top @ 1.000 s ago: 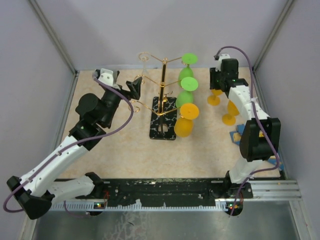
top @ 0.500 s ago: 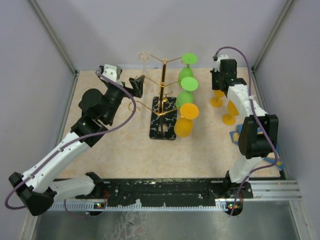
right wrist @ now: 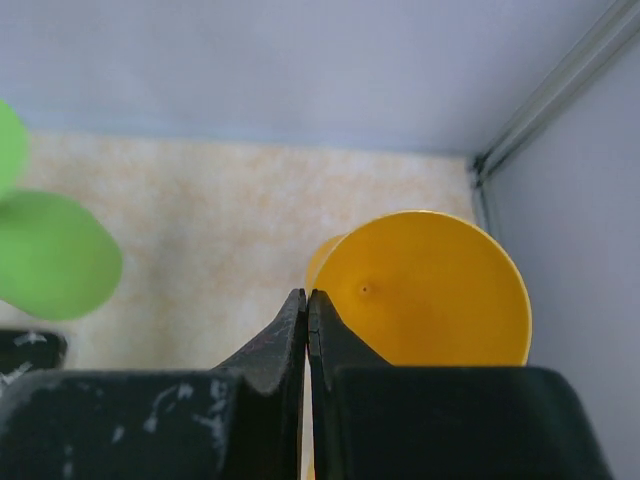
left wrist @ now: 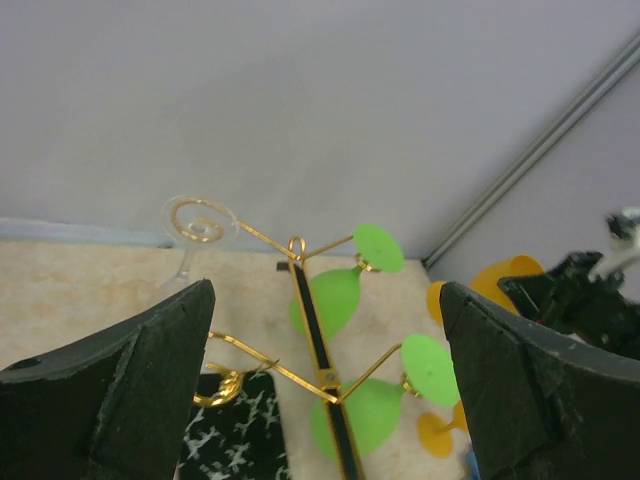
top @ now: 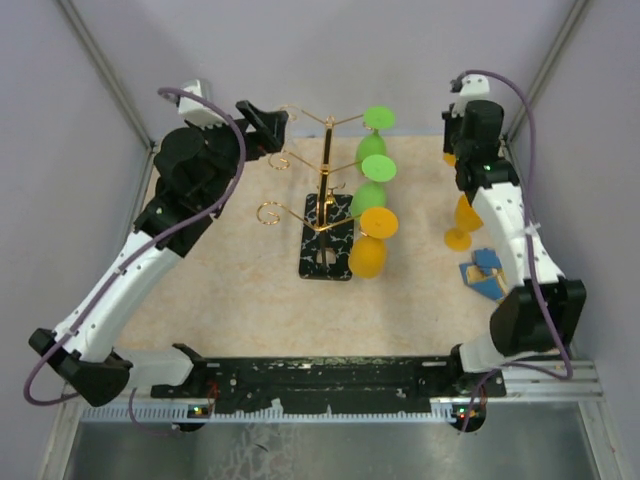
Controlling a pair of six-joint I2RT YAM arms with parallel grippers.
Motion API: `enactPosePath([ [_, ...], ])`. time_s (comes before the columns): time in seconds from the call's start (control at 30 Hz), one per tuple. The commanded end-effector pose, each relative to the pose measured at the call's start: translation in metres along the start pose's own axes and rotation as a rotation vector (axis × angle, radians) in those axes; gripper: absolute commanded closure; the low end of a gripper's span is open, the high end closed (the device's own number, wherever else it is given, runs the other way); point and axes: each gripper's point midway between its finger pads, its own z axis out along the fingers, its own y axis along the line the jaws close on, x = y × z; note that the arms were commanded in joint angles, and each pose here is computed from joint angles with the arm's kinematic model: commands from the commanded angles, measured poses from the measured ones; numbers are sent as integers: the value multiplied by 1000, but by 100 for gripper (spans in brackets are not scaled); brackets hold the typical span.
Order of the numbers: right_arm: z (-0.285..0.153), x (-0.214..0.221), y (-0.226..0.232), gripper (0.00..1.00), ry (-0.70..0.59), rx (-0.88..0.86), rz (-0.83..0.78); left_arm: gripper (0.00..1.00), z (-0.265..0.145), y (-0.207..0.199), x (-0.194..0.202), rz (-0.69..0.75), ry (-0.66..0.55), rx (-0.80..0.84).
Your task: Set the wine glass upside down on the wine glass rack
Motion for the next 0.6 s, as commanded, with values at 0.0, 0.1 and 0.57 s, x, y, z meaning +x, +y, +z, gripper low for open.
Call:
enactPosePath([
  [0.0,-99,-135,-14,100,-518,68,6,1,9,-15,-26,-274,38,54],
  [0.1,-140,-162,9,100,-695,48,-47,1,20,-18,-36,-387,75,118],
  [0.57,-250,-187,153,100,-1180,-229,-19,15,41,3,-51,-887,47,304],
])
